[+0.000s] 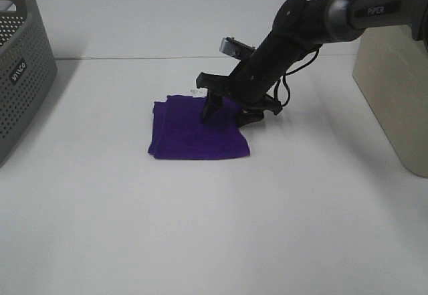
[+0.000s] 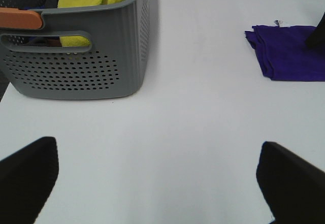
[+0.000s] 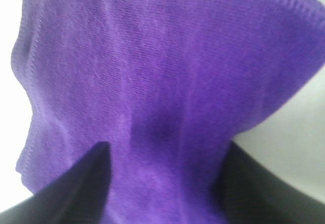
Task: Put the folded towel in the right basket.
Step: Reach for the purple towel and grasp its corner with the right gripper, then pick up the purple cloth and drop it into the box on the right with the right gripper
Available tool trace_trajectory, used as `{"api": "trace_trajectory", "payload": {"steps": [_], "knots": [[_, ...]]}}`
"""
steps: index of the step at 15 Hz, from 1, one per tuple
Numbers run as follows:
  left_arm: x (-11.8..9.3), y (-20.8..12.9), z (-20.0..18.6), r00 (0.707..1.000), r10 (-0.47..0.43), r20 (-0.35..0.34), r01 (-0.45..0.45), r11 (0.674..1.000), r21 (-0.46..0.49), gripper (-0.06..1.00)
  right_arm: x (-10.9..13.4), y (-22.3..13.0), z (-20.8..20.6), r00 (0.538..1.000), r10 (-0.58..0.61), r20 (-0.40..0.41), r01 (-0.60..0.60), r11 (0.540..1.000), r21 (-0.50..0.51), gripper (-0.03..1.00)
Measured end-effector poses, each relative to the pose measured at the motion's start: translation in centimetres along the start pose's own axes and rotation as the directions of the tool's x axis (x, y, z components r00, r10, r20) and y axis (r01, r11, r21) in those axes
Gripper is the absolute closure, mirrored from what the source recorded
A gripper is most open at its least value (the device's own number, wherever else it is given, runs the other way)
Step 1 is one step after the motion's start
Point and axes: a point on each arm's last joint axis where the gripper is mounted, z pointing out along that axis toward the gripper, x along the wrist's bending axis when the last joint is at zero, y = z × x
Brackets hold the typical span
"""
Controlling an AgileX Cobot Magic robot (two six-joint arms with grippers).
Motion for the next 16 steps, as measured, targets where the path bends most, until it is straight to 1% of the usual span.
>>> {"api": "trace_trajectory", "payload": {"steps": [2,3,5,12,14,16], "knots": [[0.0,0.0,0.0,1.0,0.0,-0.001,0.0,1.0,0.0,-0.04,0.5,-0.3,0.9,1.0,0.012,-0.008,-0.012,1.0,0.008,0.61],[0.0,0.0,0.0,1.0,0.0,-0.001,0.0,1.0,0.0,-0.04,0.6,-0.5,1.2,1.0,0.021,-0.015,-0.021,1.0,0.012,0.72],[0.0,0.0,0.0,1.0,0.0,-0.001,0.0,1.0,0.0,-0.04,0.6,-0.4,1.3,0.999,0.03,-0.021,-0.029,1.0,0.01,0.9],[0.0,0.0,0.0,1.0,0.0,-0.001,0.0,1.0,0.0,-0.04,0.9,-0.3,0.8,0.999,0.025,-0.023,-0.025,1.0,0.004,0.9],[0.0,0.0,0.0,1.0,0.0,-0.001,0.0,1.0,0.0,-0.04,1.0,-0.7,0.1,1.0,0.002,-0.011,-0.001,0.999,0.037,0.9],[0.0,0.0,0.0,1.0,0.0,-0.001,0.0,1.0,0.0,-0.04,1.2,-1.1,-1.0,0.999,-0.043,0.018,0.042,0.997,0.067,0.9]]}}
